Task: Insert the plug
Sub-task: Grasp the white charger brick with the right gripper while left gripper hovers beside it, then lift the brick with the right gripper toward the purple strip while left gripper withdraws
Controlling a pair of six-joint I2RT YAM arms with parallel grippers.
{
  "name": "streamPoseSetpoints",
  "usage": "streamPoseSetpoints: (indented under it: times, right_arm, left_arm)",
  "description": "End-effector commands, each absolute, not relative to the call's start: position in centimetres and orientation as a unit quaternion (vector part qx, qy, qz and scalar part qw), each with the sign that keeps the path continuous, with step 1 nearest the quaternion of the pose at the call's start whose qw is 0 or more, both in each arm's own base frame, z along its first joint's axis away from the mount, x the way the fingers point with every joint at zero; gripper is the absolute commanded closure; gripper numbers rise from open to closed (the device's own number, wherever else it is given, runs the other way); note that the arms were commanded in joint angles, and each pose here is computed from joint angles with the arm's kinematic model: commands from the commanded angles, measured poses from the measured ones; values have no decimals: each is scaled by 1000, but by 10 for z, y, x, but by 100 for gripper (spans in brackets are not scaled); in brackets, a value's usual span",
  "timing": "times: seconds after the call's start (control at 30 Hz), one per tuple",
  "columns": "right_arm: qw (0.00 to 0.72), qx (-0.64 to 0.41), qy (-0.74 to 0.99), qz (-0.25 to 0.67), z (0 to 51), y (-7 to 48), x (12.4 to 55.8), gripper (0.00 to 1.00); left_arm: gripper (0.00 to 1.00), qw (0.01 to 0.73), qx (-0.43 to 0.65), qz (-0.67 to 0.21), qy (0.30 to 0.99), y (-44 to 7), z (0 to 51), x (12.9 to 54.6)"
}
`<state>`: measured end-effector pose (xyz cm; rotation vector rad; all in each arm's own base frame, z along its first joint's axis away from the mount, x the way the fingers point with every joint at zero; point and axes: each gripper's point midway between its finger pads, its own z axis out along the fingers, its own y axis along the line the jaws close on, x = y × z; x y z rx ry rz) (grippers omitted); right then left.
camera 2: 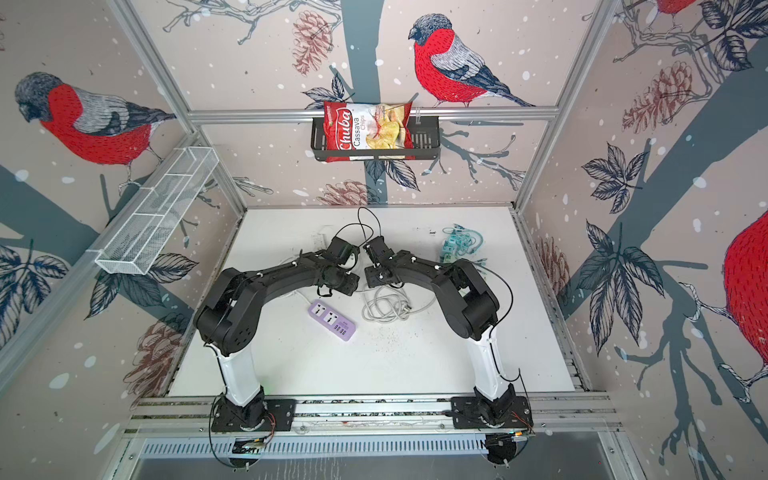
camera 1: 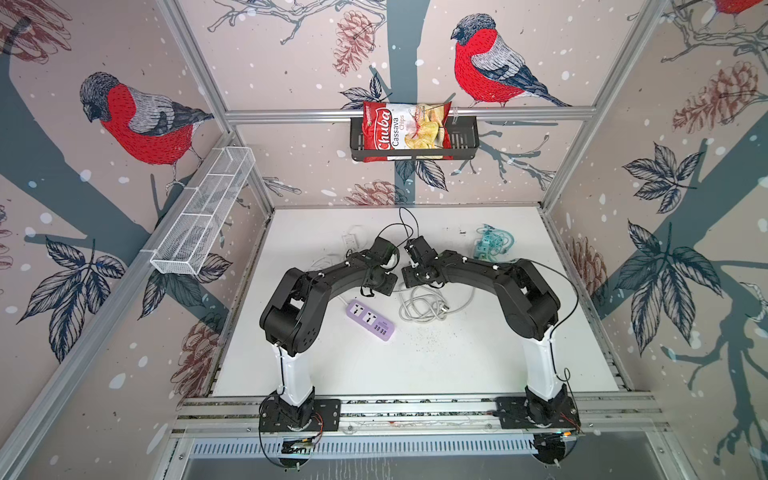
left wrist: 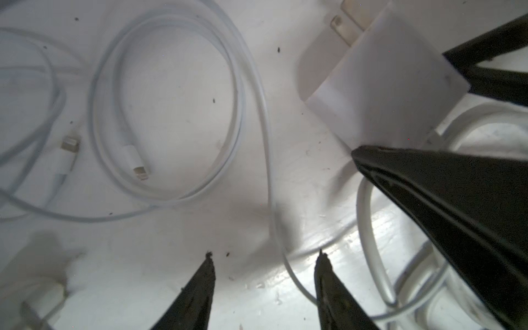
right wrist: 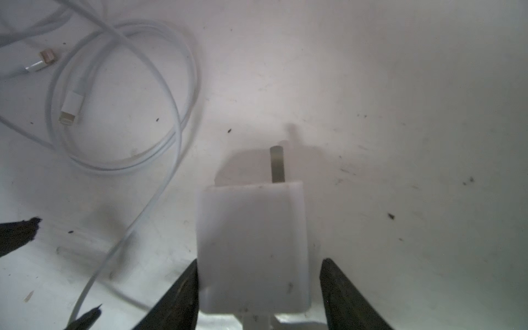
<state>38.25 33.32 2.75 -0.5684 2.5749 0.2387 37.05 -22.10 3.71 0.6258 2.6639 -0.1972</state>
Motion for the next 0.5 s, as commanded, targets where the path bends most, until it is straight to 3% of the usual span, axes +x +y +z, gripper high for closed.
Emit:
streamPoseSetpoints:
  times: [0.0, 0.13, 0.27, 0.47]
  right_arm:
    - [241, -220, 943, 69, 24, 331, 384, 38]
    - [238, -239, 939, 72, 22, 337, 383, 52]
    - [241, -241, 938, 67, 28, 337, 387, 74]
    - [284, -242, 926, 52, 80, 340, 408, 80]
  left_arm:
    - [44, 214, 222, -74, 948, -221, 47, 376]
    - [44, 229, 218, -78, 945, -218, 61, 377]
    - [44, 247, 204, -83, 944, -210, 77, 378]
    - [44, 255, 128, -56, 957, -179, 95, 373]
